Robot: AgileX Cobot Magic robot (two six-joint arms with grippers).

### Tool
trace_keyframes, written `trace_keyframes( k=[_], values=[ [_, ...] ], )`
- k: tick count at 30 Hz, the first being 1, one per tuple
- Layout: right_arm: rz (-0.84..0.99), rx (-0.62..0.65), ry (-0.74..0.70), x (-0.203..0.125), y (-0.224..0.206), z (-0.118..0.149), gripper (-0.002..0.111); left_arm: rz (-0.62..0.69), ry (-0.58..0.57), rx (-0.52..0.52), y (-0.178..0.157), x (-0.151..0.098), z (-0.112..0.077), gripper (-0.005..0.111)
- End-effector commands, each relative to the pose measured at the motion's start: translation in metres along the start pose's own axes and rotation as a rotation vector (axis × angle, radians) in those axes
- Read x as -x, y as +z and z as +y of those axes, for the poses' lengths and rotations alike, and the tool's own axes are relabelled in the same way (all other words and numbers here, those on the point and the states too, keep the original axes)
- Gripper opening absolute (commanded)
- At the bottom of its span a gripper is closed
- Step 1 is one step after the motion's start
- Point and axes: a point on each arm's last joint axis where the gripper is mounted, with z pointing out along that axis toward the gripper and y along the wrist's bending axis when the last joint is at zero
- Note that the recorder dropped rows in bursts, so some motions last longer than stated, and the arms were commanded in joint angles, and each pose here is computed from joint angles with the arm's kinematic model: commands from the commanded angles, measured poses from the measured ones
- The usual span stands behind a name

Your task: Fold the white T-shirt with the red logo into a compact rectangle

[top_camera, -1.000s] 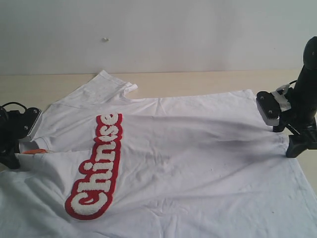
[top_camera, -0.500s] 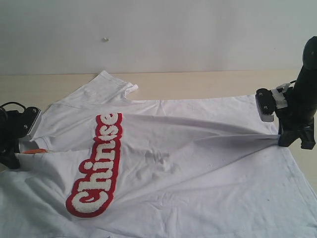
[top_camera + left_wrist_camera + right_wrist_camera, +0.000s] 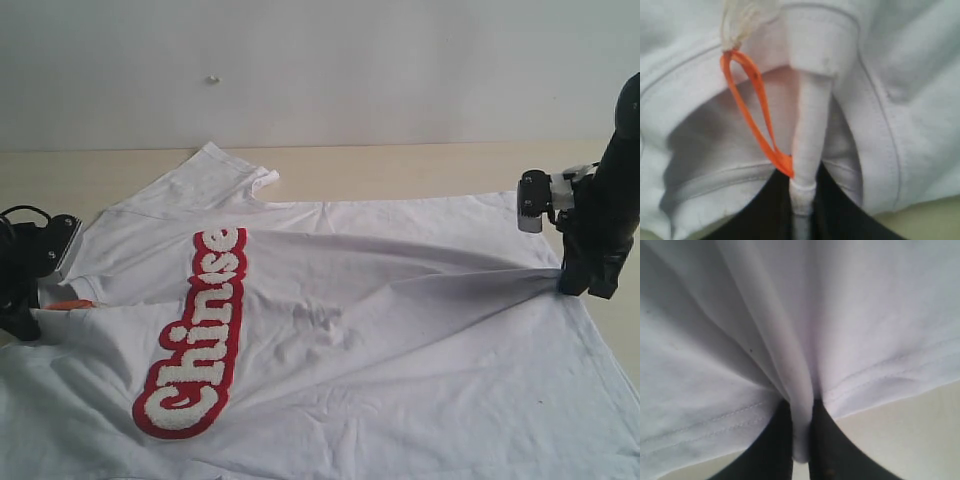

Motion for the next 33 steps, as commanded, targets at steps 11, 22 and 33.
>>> trace_keyframes(
  k=[11, 22, 33],
  values=[
    [-0.027, -0.116, 0.025, 0.004, -0.063, -0.002, 0.000, -0.018, -0.142, 0.184, -0.038, 0.004, 0.017, 0.001],
    [-0.113, -0.233, 0.046, 0.004, -0.146, 0.025, 0.000, -0.061, -0.241, 0.467, -0.145, 0.016, 0.000, 0.000],
    [-0.231, -0.424, 0.033, 0.001, -0.221, 0.063, 0.000, -0.117, -0.494, 0.645, -0.205, -0.004, -0.028, 0.000]
  ],
)
